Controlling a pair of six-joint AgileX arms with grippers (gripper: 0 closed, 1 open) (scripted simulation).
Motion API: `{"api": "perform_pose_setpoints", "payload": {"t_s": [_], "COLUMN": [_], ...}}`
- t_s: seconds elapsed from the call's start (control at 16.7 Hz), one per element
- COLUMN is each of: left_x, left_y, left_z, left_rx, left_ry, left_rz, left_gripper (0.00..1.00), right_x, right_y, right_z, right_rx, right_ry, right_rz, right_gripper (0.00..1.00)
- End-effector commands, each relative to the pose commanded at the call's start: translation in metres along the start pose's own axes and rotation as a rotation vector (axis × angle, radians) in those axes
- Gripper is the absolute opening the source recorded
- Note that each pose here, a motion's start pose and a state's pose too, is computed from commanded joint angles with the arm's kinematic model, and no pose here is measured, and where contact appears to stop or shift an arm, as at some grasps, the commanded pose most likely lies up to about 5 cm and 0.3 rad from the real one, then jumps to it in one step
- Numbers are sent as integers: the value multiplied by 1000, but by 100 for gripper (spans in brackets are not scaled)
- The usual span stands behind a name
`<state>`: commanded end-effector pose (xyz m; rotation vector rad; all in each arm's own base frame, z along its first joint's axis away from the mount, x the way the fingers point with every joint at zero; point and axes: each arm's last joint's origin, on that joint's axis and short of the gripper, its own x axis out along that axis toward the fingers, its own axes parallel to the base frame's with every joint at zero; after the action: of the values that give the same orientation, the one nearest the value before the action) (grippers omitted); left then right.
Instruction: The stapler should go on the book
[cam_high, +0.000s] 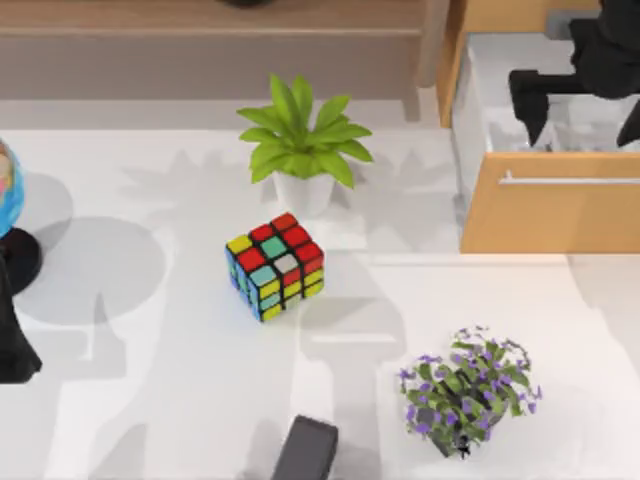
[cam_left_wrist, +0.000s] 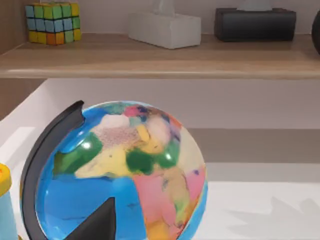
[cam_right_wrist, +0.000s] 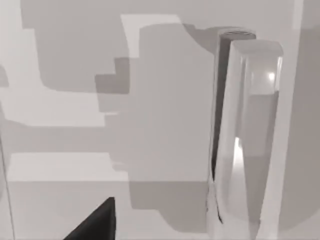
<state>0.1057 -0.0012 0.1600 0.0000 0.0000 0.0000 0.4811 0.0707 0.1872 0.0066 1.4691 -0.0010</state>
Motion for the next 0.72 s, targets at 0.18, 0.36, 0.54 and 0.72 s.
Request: {"api": "perform_pose_setpoints", "payload": {"t_s": [0.18, 0.36, 0.54, 0.72], "left_x": [0, 0, 0, 0], "left_y": [0, 0, 0, 0], "left_z": [0, 0, 0, 0], "left_rx": [0, 0, 0, 0], "left_ry": [0, 0, 0, 0], "left_rz": [0, 0, 0, 0], "left_gripper": [100, 100, 100, 100], "right_x": [1, 1, 2, 5], "right_y": [0, -2, -2, -1], "right_z": [1, 1, 0, -3], "right_rx": [1, 5, 3, 1], "right_ry": [2, 1, 1, 1], "right_rz": [0, 0, 0, 0], "right_gripper": [100, 100, 100, 100]}}
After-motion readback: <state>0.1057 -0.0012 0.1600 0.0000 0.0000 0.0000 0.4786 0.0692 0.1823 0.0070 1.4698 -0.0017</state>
